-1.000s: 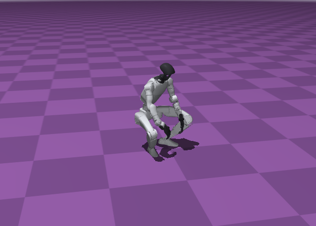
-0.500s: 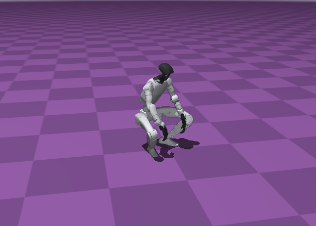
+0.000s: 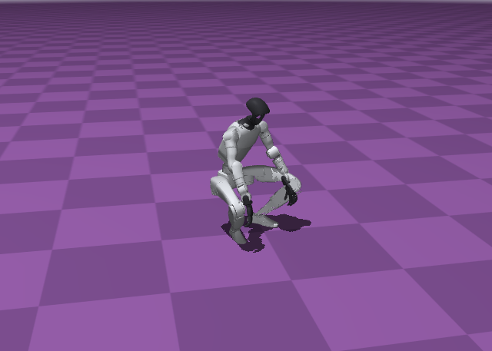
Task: Upper body actions
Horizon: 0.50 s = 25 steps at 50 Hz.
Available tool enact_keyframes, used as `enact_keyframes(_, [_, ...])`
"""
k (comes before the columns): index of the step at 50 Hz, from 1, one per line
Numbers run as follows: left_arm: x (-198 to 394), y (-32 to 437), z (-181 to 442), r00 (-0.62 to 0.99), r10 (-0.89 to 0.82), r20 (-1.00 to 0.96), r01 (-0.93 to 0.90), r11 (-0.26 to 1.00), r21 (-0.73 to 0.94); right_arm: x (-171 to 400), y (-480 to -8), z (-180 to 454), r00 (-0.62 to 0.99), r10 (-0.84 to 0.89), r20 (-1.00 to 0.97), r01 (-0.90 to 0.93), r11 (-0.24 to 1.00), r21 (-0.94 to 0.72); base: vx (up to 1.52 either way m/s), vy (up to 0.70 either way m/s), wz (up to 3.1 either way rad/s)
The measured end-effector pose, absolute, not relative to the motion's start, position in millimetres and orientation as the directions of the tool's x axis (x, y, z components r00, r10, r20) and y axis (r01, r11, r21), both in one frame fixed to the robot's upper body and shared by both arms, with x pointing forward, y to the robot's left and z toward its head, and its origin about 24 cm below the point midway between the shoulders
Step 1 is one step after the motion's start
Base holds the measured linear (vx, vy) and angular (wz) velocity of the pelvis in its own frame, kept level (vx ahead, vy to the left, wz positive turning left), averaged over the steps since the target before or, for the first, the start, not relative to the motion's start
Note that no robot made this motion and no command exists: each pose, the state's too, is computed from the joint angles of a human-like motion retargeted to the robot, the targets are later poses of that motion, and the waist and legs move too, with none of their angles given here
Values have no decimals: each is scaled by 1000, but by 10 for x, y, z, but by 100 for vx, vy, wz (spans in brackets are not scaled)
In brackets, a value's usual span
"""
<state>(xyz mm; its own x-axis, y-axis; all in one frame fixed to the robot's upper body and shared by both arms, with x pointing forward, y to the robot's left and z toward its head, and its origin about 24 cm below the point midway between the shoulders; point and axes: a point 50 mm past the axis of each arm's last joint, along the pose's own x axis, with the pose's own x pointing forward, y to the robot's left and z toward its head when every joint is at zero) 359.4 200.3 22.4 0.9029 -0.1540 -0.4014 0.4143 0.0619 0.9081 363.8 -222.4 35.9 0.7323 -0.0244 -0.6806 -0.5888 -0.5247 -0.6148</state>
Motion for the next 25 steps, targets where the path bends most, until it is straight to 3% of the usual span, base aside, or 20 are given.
enact_keyframes(12, [3649, 1935, 273, 911, -144, -386, 371, -122, 921, 3648, -1967, 347, 710, 80, -700, -538, -580, -612, 0, 0, 0])
enact_keyframes(25, [3696, 1979, 390, 962, -131, -238, 233, -55, 971, 3689, -1981, 424, 735, 94, -671, -524, -549, -651, 1, -1, -2])
